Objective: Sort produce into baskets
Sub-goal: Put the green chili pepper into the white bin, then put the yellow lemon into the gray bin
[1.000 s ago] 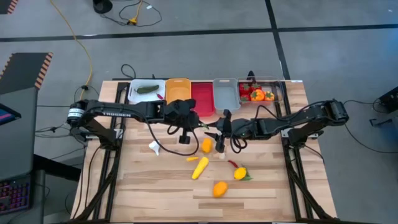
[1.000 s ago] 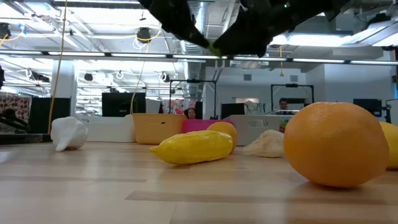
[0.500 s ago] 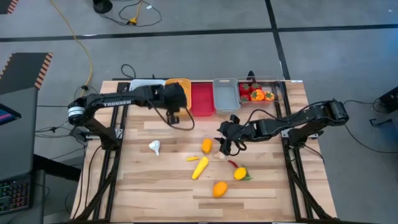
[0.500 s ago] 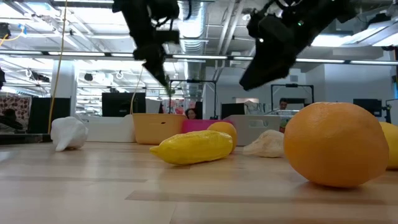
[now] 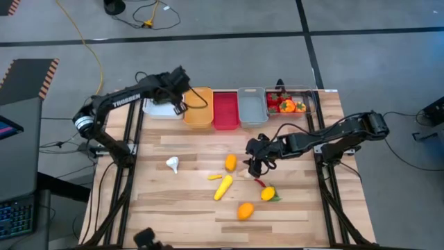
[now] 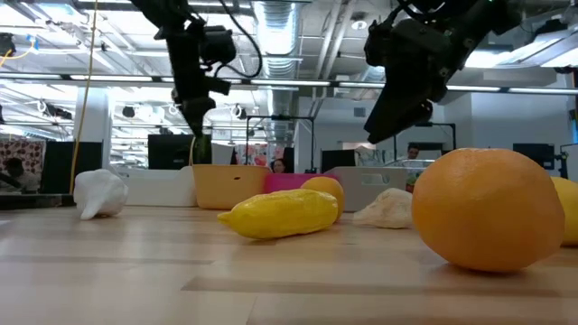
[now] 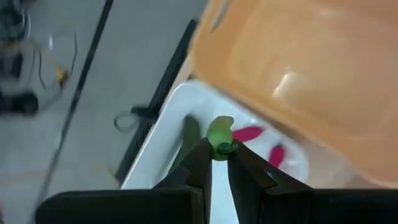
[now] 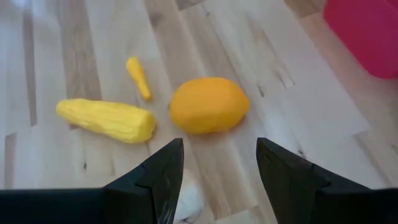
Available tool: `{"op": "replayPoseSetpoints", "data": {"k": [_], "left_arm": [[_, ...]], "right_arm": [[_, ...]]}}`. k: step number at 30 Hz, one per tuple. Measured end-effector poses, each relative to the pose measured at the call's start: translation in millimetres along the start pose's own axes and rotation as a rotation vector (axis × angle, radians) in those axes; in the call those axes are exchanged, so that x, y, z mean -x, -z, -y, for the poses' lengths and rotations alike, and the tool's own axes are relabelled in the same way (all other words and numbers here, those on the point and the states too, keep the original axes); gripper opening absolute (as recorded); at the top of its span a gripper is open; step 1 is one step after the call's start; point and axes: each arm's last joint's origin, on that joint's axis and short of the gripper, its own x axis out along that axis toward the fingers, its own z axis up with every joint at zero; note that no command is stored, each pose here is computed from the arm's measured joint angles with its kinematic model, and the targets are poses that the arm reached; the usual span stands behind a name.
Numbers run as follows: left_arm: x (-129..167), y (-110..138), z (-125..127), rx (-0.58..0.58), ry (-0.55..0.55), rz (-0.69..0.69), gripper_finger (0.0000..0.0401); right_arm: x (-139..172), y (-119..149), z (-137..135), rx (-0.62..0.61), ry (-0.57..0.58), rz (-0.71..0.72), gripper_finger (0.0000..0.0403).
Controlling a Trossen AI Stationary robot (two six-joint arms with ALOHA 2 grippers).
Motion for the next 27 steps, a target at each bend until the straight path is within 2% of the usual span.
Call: {"op": "replayPoseSetpoints", "data": {"k": [4,8,14,22,27], "left_arm": [[-8.8,10.0,-16.2,0.134,-0.008,-0.059,0.0027],[-16.8,18.3,-20.8,0.190,0.001,-0.098,0.0033],[-25.5,26.7,-18.4,0.191,0.005,-0.137,0.0076],[-28.4,28.7,-16.6,0.189,0.006,-0.142,0.0155],[-28.4,28.1,-16.3,0.191,0.017,-0.135,0.0186]], "right_arm": [[1.8,4.2,-9.0,0.026,-0.025,-0.005,0.0230],[4.2,8.8,-19.4,0.043,-0.055,-0.007,0.0230],[8.0,16.6,-32.7,-0.031,-0.090,-0.023,0.0230],[14.8,33.4,-49.6,0.068,-0.130,-0.090,0.0230],[18.0,39.7,-58.3,0.157,-0.219,-0.133,0.0230]]}}
